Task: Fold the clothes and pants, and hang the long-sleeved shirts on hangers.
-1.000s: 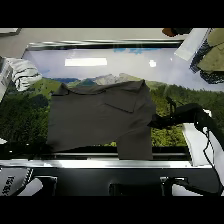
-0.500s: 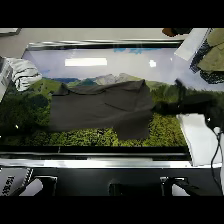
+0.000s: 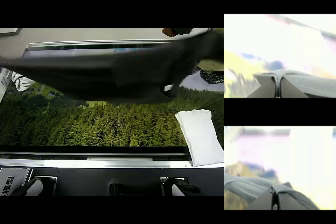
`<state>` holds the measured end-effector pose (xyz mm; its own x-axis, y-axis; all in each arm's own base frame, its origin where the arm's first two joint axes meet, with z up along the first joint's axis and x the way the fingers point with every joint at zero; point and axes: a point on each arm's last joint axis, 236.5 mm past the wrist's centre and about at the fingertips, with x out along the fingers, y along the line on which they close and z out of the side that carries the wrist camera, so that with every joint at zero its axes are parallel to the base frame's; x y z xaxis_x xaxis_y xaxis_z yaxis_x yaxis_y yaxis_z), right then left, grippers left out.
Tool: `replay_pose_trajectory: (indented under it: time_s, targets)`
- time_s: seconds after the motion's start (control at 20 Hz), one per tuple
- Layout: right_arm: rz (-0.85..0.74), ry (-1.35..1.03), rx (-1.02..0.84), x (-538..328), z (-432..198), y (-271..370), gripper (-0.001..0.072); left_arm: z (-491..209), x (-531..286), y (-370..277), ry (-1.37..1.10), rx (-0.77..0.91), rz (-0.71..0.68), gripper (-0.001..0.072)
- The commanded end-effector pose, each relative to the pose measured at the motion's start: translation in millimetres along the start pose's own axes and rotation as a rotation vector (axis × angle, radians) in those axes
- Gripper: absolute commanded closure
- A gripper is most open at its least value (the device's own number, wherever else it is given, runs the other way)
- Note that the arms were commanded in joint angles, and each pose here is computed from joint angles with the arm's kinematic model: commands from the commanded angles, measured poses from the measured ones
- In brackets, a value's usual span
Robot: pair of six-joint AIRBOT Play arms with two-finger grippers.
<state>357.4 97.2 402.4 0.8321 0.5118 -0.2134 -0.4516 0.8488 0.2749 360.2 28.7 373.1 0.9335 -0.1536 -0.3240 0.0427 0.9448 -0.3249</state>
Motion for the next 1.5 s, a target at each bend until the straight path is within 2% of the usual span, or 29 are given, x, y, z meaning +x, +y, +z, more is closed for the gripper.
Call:
replay_pose_trajectory:
  time_s: [0.0, 0.2, 0.4, 0.5, 0.65, 0.8, 0.95, 1.1, 1.25, 1.45]
  targets:
    - [-0.012, -0.278, -0.122, -103.1, 66.9, 77.9, 0.0680, 65.3, -106.1, -37.0, -0.276, 0.093, 0.118, 0.0692]
    - [-0.033, -0.467, -0.114, -175.2, 85.4, 118.2, 0.0679, 68.9, -177.5, -48.4, -0.418, 0.103, 0.216, 0.0692]
    - [-0.020, -0.478, -0.052, -175.8, 87.9, 117.4, 0.0679, 67.1, -176.7, -37.2, -0.410, 0.108, 0.260, 0.0692]
    - [-0.025, -0.353, 0.022, -141.7, 71.4, 95.6, 0.0679, 55.6, -142.2, -27.3, -0.327, 0.085, 0.226, 0.0691]
    - [-0.049, -0.082, 0.223, -61.7, 27.5, 36.8, 0.0679, 11.5, -50.5, -7.2, -0.104, 0.026, 0.101, 0.0691]
    - [-0.093, 0.234, 0.414, 32.2, -52.9, -40.8, 0.0679, -58.4, 52.0, 34.0, 0.138, 0.010, 0.064, 0.0692]
    - [-0.155, 0.444, 0.601, 111.9, -145.4, -117.2, 0.0679, -137.3, 151.4, 69.1, 0.317, -0.045, 0.059, 0.0691]
    - [-0.224, 0.527, 0.717, 175.0, -225.2, -184.9, 0.0679, -195.2, 231.9, 94.1, 0.392, -0.090, 0.081, 0.0691]
    - [-0.272, 0.499, 0.794, 222.0, -277.8, -235.3, 0.0679, -236.1, 289.1, 110.2, 0.400, -0.100, 0.108, 0.0692]
    - [-0.301, 0.531, 0.835, 237.5, -318.6, -255.6, 0.0679, -274.3, 319.8, 120.2, 0.461, -0.111, 0.116, 0.0691]
